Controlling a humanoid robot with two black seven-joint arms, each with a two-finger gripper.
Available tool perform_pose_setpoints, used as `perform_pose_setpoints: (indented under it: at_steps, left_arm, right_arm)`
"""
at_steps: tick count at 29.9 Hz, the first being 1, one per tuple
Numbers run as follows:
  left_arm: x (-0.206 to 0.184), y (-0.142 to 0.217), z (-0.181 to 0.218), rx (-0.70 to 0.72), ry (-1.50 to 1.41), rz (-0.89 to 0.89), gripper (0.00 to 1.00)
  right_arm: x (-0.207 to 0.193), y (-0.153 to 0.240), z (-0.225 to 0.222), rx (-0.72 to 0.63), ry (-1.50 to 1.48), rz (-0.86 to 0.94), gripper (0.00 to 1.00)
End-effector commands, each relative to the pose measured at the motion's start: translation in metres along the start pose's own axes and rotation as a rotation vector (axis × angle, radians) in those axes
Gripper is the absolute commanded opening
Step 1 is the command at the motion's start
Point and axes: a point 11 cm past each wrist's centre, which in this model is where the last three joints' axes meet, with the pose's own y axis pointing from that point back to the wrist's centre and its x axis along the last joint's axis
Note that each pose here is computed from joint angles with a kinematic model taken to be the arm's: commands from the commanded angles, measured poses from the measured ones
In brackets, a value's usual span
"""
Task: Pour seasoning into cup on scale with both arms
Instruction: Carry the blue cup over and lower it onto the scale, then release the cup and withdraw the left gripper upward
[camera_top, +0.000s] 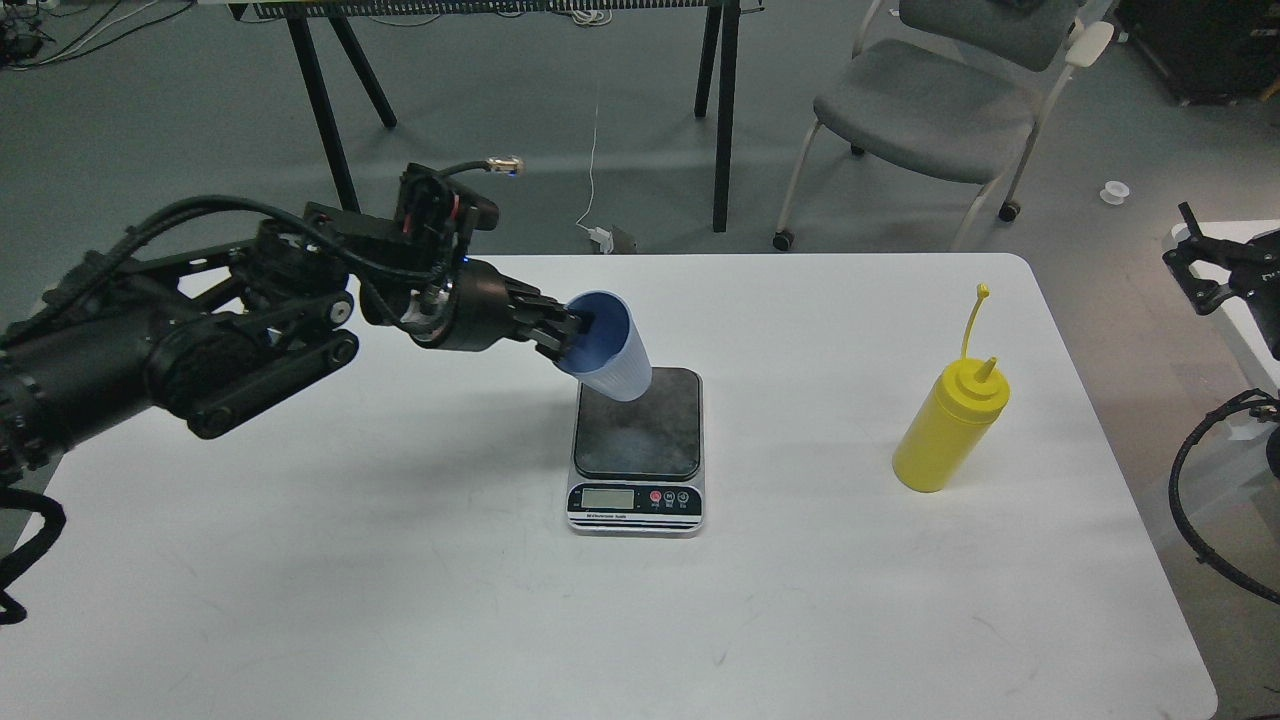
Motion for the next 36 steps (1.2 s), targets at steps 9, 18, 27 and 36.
perform_pose_setpoints:
  at_steps: [9, 18, 27, 36]
  left_arm:
    - [-0.018, -0.029, 0.006, 0.032, -0.011, -0.074, 0.05]
    - [-0.022, -0.029, 0.005, 0.038, -0.021, -0.089, 0.24]
    - [-0.012, -0.027, 0.008, 0.019, -0.003, -0.053, 0.61]
    - [0.042, 0.016, -0.011, -0.145, 0.474, 0.306, 0.91]
  right_arm:
    - [0.001, 0.001, -0.009, 0.01, 0.015, 0.002, 0.99]
    - [0.0, 0.001, -0.01, 0.013, 0.011, 0.0, 0.99]
    - [0.001, 0.001, -0.011, 0.014, 0.014, 0.002, 0.99]
    - [0.01, 0.026, -0.028, 0.045, 0.004, 0.009, 0.99]
